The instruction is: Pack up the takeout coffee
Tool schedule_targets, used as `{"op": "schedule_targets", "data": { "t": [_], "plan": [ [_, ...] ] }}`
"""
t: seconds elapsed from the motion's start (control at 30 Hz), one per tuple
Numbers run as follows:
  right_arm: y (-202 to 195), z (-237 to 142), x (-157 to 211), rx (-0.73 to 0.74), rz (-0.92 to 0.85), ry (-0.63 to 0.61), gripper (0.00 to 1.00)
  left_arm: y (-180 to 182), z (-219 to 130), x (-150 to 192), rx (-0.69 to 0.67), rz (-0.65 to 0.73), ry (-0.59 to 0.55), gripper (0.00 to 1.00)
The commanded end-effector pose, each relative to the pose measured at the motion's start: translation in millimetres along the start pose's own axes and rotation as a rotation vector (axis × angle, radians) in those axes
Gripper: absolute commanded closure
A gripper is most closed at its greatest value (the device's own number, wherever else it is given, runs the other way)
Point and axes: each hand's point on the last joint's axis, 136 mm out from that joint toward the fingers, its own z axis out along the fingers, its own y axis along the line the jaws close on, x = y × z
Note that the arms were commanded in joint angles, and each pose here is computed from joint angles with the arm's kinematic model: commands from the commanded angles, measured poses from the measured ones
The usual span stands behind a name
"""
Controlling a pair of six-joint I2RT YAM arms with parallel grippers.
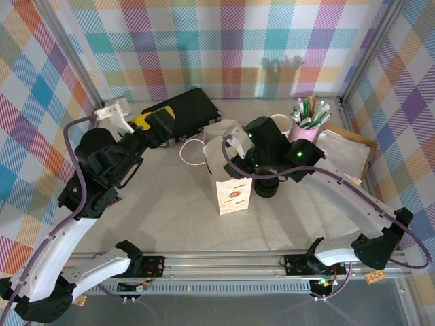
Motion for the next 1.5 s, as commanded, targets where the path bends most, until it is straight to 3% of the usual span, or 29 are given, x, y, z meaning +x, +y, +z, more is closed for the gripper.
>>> {"op": "schedule_targets", "data": {
  "t": [0.0, 0.03, 0.13, 0.63, 0.77, 0.9, 1.03, 1.2, 1.47],
  "plan": [
    [2, -12, -15, -0.009, -0.015, -0.044, 0.37, -1, -9, -12, 0.006, -0.021, -0.046, 0.16],
    [-3, -12, -21, 0.011, -0.011, -0.056, 0.33, -1, -9, -12, 0.007, -0.025, -0.045, 0.16],
    [-15, -9, -39, 0.042, 0.023, -0.079, 0.31, 4, -10, -5, -0.014, -0.027, -0.014, 0.17],
    [-52, 37, -71, 0.092, 0.205, -0.022, 0.41, 21, -4, 10, -0.123, 0.032, 0.072, 0.19],
    [-64, 12, -83, 0.138, 0.27, -0.079, 0.42, 21, 2, 25, -0.13, 0.082, 0.169, 0.21],
    [-107, -42, -90, 0.228, 0.427, -0.159, 0.41, 14, 12, 35, -0.118, 0.125, 0.265, 0.22],
    [-169, -92, -61, 0.397, 0.596, -0.172, 0.39, -7, 24, 35, -0.053, 0.167, 0.313, 0.25],
    [-231, -136, 8, 0.635, 0.767, -0.069, 0.37, -38, 43, 49, 0.027, 0.258, 0.368, 0.25],
    [-278, -146, 122, 0.768, 1.035, 0.113, 0.35, -90, 89, 89, 0.175, 0.358, 0.433, 0.24]
  ]
}}
